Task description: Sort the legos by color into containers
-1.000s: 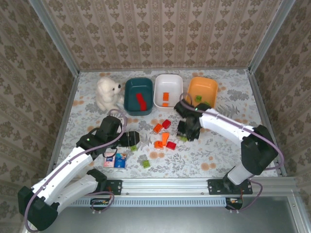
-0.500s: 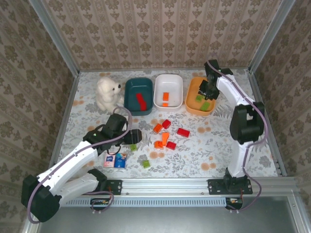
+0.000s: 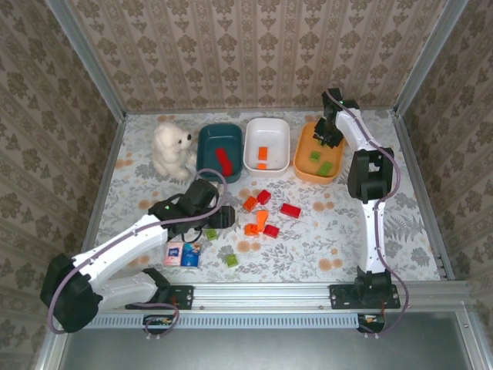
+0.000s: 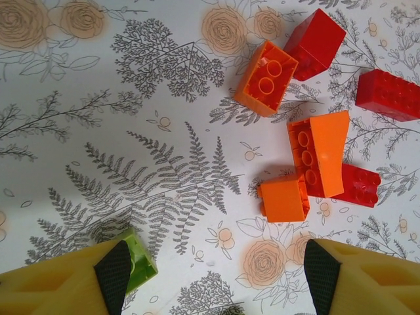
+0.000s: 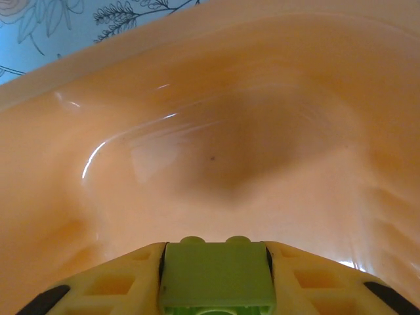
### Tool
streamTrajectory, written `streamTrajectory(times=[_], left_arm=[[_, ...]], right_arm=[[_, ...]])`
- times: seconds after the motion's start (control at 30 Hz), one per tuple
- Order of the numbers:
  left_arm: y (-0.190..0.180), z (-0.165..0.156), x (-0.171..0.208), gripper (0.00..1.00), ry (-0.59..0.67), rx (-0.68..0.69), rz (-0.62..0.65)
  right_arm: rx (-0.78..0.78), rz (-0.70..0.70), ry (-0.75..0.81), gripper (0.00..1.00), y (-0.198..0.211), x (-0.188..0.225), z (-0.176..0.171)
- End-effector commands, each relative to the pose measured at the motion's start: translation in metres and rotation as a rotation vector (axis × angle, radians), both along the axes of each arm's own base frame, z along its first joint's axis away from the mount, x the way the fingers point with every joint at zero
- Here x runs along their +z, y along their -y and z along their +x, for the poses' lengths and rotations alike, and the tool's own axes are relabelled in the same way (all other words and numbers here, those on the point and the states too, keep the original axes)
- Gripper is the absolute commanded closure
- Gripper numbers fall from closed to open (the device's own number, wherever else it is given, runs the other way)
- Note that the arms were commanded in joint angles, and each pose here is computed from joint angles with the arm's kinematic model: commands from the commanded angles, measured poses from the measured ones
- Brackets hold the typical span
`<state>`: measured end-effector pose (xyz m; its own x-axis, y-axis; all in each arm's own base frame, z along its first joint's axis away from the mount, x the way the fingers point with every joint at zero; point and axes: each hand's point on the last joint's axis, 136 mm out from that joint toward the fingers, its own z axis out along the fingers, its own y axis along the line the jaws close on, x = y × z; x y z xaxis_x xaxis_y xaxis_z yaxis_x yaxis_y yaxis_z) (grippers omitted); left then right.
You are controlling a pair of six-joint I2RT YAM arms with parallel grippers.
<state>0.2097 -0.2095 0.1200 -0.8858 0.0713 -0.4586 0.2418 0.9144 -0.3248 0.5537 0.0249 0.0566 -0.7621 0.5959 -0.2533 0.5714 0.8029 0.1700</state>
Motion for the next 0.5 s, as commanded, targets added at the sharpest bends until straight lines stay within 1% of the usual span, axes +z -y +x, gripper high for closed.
streamTrajectory(times=[0.0, 0.1, 0.2, 0.27, 0.37, 0.4, 0.47], left_arm=[[0.014, 0.01, 0.013, 0.27, 0.036, -0.036, -0.002], [0.023, 0.015, 0.013, 0.26, 0.034, -0.072, 0.01], [0.036, 0.022, 0.013, 0.25, 0.033, -0.12, 0.018], [0.047, 0.028, 0.012, 0.25, 0.031, -0.162, 0.035], [0.064, 0.039, 0.009, 0.25, 0.025, -0.226, 0.072], [0.069, 0.043, 0.007, 0.25, 0.024, -0.247, 0.088], [0.083, 0.053, 0.006, 0.25, 0.027, -0.293, 0.123]], right_arm=[[-0.03, -0.008, -0.087, 0.55, 0.006, -0.007, -0.017], [-0.002, 0.015, -0.046, 0.44, -0.001, 0.011, -0.014], [0.054, 0.025, 0.054, 0.37, -0.01, 0.054, -0.007], [0.097, 0.027, 0.128, 0.34, -0.018, 0.089, -0.008], [0.146, 0.042, 0.228, 0.33, -0.03, 0.135, -0.025], [0.162, 0.045, 0.253, 0.34, -0.035, 0.143, -0.033], [0.196, 0.068, 0.331, 0.34, -0.045, 0.162, -0.059]])
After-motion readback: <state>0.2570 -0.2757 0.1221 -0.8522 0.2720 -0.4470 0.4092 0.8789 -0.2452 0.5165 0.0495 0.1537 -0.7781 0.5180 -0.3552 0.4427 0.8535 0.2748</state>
